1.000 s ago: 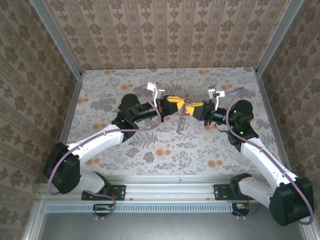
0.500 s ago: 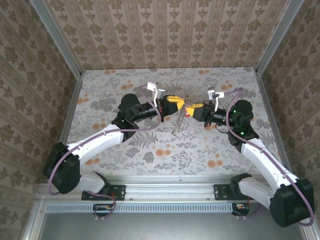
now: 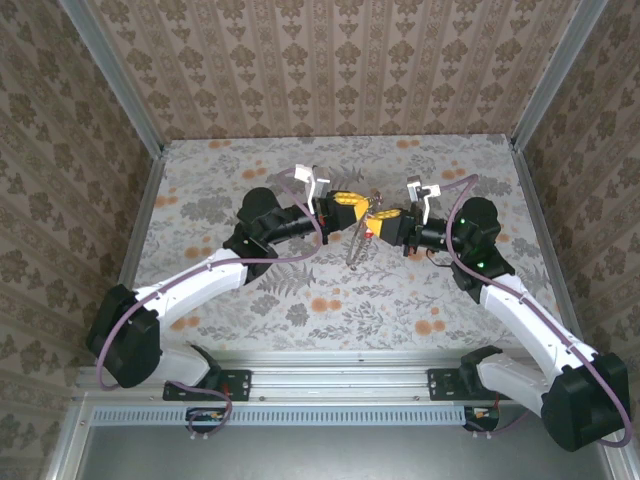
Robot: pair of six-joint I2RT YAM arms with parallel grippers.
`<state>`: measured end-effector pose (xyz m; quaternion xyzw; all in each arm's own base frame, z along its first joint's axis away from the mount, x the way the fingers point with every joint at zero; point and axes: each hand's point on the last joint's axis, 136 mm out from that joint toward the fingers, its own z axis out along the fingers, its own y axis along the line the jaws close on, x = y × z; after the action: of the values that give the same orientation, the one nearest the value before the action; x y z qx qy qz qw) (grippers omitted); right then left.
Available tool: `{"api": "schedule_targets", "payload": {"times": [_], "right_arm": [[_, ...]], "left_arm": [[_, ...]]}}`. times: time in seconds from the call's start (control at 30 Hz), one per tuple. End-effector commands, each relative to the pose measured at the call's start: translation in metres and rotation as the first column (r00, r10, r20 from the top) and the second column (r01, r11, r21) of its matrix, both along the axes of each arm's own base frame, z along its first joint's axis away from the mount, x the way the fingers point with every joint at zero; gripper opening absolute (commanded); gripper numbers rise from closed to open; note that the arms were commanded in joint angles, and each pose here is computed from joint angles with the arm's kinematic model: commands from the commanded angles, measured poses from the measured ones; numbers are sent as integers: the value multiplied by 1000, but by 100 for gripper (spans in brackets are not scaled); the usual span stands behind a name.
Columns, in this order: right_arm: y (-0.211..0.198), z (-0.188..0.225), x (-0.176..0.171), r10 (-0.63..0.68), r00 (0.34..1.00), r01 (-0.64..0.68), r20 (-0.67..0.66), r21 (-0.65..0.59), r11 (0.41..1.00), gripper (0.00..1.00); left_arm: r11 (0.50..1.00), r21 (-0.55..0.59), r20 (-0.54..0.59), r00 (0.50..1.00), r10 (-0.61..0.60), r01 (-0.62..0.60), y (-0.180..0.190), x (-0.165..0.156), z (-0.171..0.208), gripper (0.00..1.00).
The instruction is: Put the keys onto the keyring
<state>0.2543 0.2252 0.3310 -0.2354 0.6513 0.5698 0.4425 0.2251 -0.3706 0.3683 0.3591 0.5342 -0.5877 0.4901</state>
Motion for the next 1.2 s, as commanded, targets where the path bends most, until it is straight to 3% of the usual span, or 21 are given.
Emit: {"api": "schedule_targets", "payload": {"times": [0.0,0.33,0.87,0.93,1.0,1.17], "right_arm": [[2,4,-4,19,1000,-19,25,-21,1000,0],[7,-2,-4,31,1000,-31,2,-26,999,0],[-2,-8,1,-54,999,54,-4,-48,997,0],[-5,-7,1,-70,998,70,-3,-46,997,14],[-11,-4,0,-99,995,99,1,-43,994,21],[-30,13,-2,-155,988,155,24,-5,988,23]], "left_arm": [[997,-81,88,996,6,1,5,-7,37,0],[997,-81,88,996,6,1,4,-6,37,0],[997,-77,83,996,11,-4,3,-6,35,0],[997,-74,84,996,13,-7,4,-5,34,0],[997,-73,82,997,14,-8,4,-5,34,0],[997,-71,80,997,11,-5,4,-6,33,0]]}}
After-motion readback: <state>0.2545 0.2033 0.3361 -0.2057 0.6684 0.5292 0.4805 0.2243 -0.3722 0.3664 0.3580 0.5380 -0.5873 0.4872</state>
